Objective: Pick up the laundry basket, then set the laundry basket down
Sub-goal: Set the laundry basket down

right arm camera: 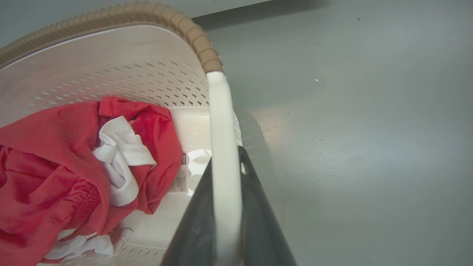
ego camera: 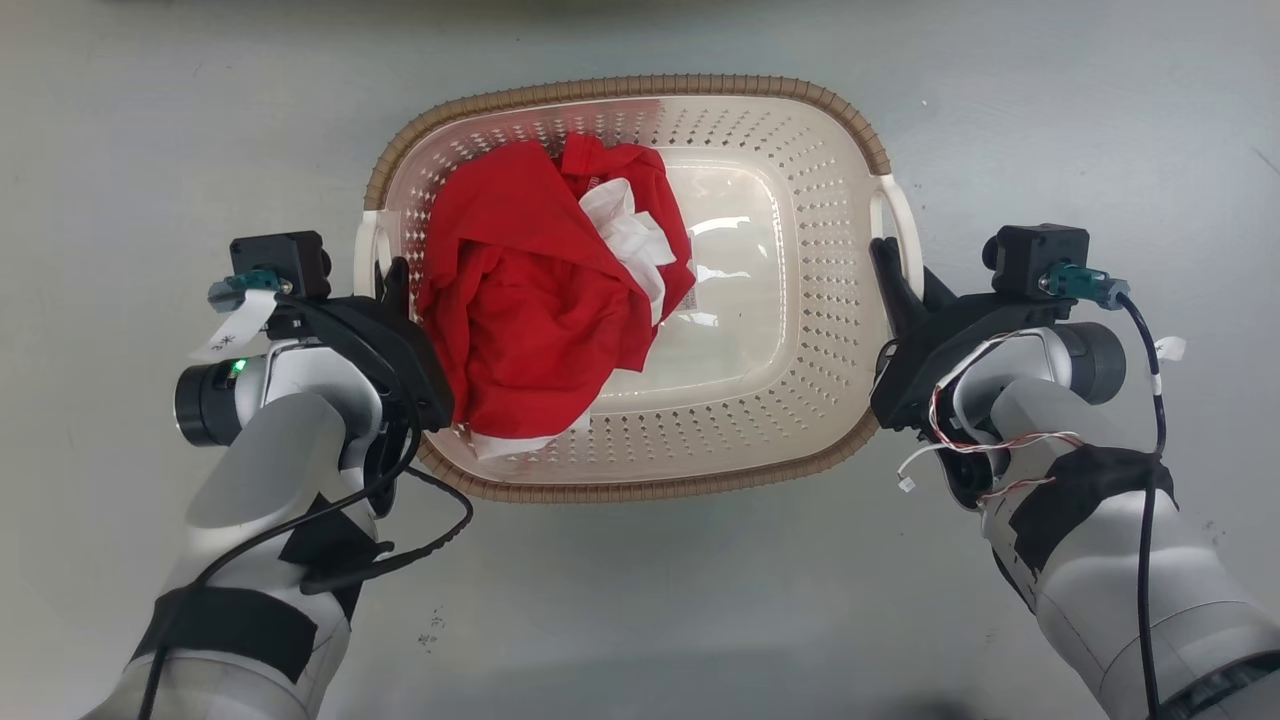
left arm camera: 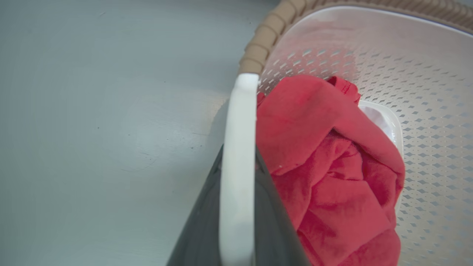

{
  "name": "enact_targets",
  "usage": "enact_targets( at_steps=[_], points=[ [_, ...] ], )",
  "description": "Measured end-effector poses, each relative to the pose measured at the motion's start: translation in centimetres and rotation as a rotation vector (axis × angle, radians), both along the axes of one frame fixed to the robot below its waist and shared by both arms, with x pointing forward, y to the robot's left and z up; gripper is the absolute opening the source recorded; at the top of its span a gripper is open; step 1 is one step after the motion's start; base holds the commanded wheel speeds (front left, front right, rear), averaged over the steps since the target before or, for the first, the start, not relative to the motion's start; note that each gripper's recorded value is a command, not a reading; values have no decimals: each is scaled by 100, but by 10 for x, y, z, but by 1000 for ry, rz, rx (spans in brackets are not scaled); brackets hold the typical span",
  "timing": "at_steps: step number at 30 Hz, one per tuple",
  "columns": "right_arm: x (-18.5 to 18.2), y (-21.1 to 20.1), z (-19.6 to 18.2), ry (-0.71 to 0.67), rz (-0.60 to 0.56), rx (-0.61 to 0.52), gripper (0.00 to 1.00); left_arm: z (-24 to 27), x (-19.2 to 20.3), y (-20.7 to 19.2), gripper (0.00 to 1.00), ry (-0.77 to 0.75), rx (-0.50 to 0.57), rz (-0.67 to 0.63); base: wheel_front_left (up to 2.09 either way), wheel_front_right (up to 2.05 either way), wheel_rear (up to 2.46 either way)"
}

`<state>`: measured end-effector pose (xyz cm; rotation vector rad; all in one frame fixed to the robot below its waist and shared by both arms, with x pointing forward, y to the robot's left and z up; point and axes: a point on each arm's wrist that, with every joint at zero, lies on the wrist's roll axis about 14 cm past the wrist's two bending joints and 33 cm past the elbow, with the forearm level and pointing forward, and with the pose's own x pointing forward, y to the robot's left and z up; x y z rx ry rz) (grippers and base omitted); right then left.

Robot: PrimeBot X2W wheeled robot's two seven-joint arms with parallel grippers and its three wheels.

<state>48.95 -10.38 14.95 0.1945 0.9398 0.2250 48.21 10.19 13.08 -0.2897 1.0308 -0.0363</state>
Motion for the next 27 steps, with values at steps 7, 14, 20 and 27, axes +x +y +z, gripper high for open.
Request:
enact_targets(
  at_steps=[7,14,20,27],
  points=[
    [-1,4,0,6,11,17,100,0,2,7,100,2,3,17,0,0,0],
    [3,7,5,-1,20,25,100,8,12,12,100,-24,7,18,0,0,0],
    [-1,15,13,-3,28,50,100,18,15,5,100,-44,-20,11,0,0,0],
    [9,15,34,-59,10,60,100,41,25,2,100,-116,-9,-29,0,0,0]
  ],
)
